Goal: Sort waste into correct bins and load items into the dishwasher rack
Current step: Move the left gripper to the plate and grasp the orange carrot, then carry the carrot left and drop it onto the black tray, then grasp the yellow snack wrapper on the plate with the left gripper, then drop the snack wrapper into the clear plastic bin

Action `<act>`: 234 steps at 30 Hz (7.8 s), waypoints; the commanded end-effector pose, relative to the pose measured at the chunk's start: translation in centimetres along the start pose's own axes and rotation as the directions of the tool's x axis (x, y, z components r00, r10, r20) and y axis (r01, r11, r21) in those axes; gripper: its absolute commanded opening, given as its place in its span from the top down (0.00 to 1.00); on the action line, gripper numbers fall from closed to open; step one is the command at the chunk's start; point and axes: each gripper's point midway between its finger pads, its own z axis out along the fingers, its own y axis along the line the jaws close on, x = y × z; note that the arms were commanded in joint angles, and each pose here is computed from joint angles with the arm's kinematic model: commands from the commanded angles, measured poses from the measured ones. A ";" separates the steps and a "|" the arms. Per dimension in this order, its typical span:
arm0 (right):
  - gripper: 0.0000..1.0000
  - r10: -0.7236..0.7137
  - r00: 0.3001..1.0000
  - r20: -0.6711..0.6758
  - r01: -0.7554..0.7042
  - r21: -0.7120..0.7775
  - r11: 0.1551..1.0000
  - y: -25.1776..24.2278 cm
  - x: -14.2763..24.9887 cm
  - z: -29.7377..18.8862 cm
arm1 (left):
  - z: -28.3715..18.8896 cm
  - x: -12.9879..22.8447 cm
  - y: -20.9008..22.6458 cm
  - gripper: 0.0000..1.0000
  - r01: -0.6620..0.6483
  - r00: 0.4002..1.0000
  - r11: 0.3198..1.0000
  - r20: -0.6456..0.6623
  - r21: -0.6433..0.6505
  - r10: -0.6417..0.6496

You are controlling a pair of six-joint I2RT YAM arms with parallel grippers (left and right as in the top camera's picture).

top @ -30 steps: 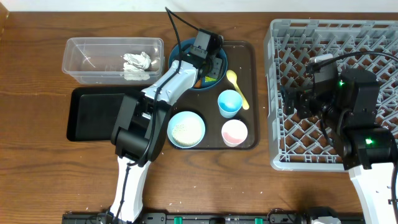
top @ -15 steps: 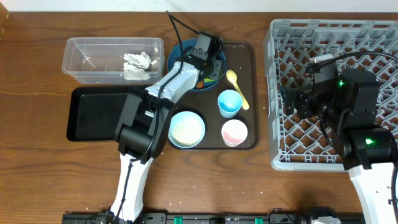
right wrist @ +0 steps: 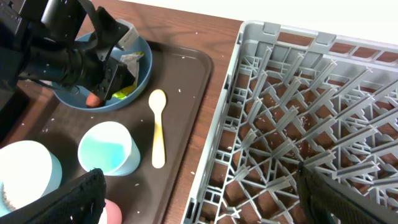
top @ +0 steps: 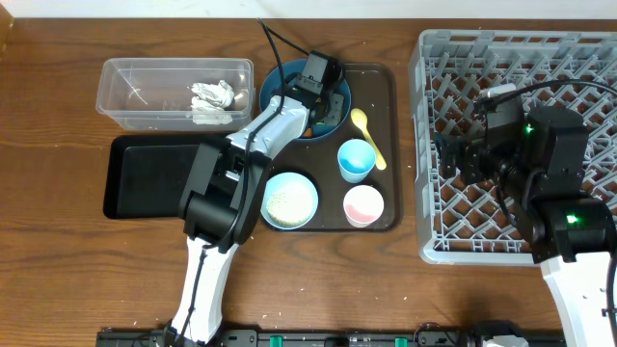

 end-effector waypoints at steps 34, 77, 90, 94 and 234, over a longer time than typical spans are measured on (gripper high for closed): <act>0.04 -0.002 1.000 0.022 0.002 -0.001 1.000 -0.1 -0.8 -0.5 | -8.3 0.3 3.9 0.60 0.170 0.980 0.974 -0.077 -0.149 -0.183; 0.04 -0.002 1.000 0.021 0.002 -0.001 1.000 -0.1 -0.8 -0.5 | -19.1 -0.5 5.0 0.93 0.203 0.975 0.964 -0.051 -0.173 -0.214; 0.03 -0.002 1.000 0.021 0.002 -0.001 1.000 -0.1 -0.8 -0.5 | -27.7 11.3 19.7 0.94 0.546 0.665 0.548 -0.071 -0.634 -0.744; 0.03 -0.002 1.000 0.021 0.002 -0.001 1.000 -0.1 -0.8 -0.5 | -27.7 13.9 22.1 0.94 0.653 0.507 0.353 0.040 -0.670 -0.861; 0.01 0.016 1.000 0.022 -0.016 -0.001 1.000 -0.1 -0.8 -0.5 | -16.3 0.5 28.4 0.41 0.857 0.470 0.297 0.401 -0.421 -0.787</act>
